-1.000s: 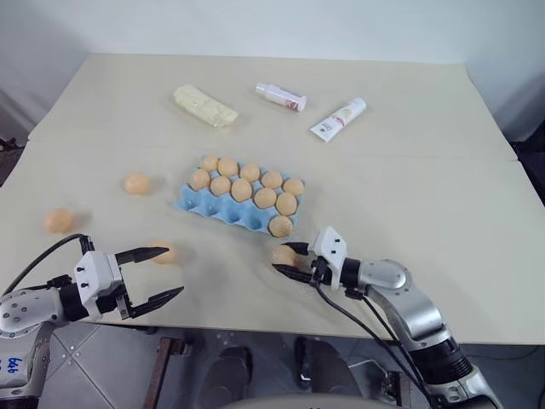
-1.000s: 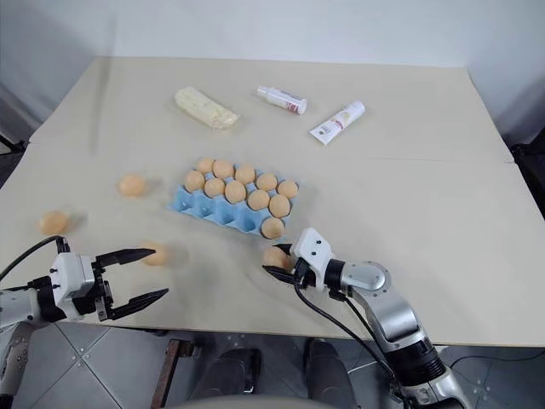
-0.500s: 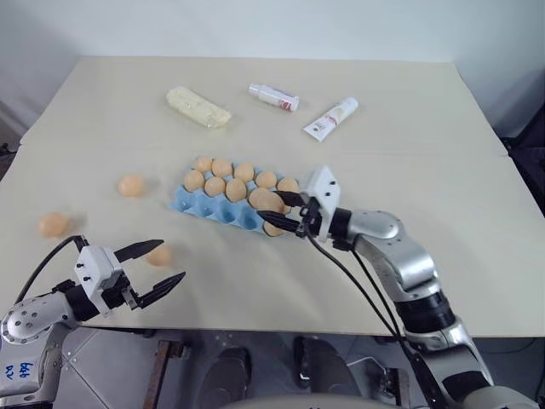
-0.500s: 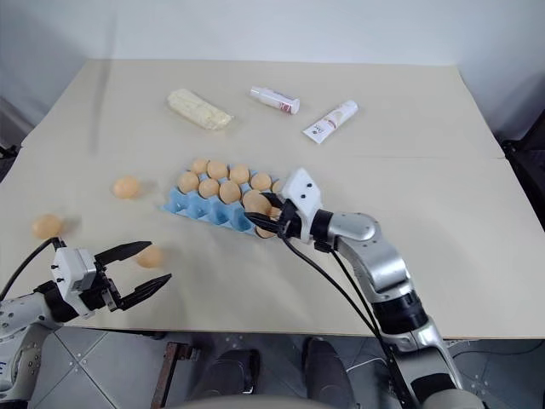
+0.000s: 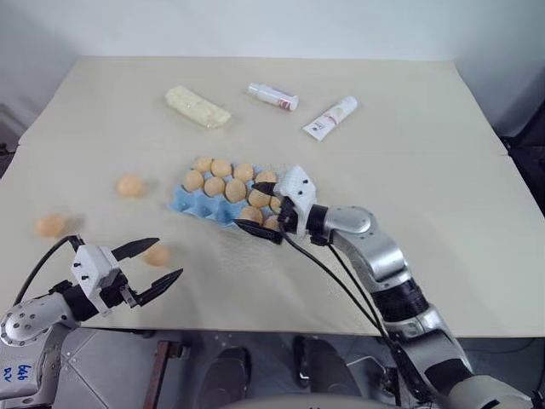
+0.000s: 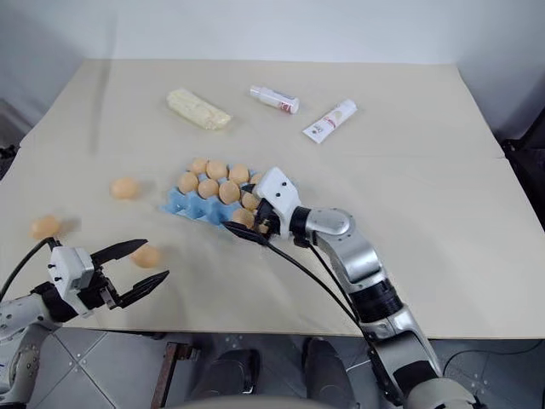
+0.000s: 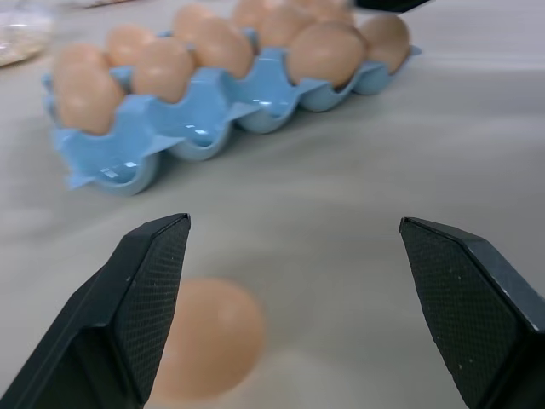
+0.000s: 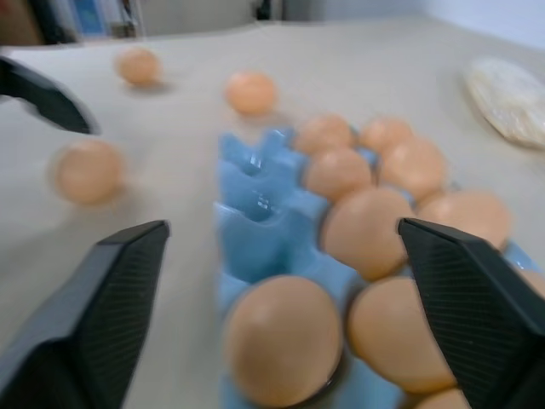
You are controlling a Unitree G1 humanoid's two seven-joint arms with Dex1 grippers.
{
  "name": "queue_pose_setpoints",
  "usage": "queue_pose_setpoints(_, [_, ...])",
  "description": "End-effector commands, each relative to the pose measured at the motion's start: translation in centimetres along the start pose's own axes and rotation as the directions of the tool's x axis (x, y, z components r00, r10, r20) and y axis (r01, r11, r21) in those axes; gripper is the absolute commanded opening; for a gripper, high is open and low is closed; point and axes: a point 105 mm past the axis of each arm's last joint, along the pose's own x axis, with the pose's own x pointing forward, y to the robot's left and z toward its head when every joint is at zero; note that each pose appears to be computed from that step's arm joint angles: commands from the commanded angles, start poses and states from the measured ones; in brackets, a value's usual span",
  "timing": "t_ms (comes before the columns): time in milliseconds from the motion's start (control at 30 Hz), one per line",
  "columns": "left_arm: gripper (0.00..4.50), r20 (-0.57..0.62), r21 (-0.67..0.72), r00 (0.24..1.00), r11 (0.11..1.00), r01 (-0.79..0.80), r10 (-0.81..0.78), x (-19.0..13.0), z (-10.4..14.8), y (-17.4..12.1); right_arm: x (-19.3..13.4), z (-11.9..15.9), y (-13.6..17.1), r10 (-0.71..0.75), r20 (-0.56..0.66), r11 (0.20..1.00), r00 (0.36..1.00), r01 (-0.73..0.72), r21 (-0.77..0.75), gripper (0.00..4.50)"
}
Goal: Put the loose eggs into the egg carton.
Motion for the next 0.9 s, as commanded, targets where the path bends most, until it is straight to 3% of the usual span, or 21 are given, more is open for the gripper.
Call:
queue_pose_setpoints(33, [4.21,0.014,-0.001,0.998,0.998,-0.068,0.068,-1.2,0.6,1.1,-3.8,1.0,1.0,0.068,0.078,0.997,0.995,-0.065,-0.043,4.44])
queue_pose_setpoints(133, [4.36,-0.002,-0.029,0.993,0.992,-0.122,0.122,-2.9,0.4,2.0,-7.5,1.1,2.5,0.150,0.137,0.982,0.979,-0.132,-0.137,4.48])
queue_pose_setpoints(267, [4.36,-0.118,-0.081,0.986,0.988,-0.129,0.120,-6.2,-1.7,1.8,-11.1,-0.6,4.3,0.245,0.062,0.960,0.968,-0.233,-0.158,4.48])
queue_pose_setpoints(467, [4.36,-0.221,-0.118,0.965,0.978,-0.170,0.141,-9.1,-3.9,1.7,-12.8,-0.1,3.9,0.212,0.104,0.970,0.972,-0.197,-0.139,4.48])
queue_pose_setpoints(600, [4.36,-0.197,-0.136,0.972,0.979,-0.154,0.126,-7.6,-4.2,1.3,-12.7,-0.2,3.7,0.207,0.100,0.965,0.973,-0.186,-0.182,4.48])
queue_pose_setpoints(900, [4.36,-0.083,-0.156,0.984,0.973,-0.169,0.158,-0.9,-4.1,1.9,-11.4,-0.2,4.9,0.232,0.113,0.965,0.966,-0.214,-0.151,4.48])
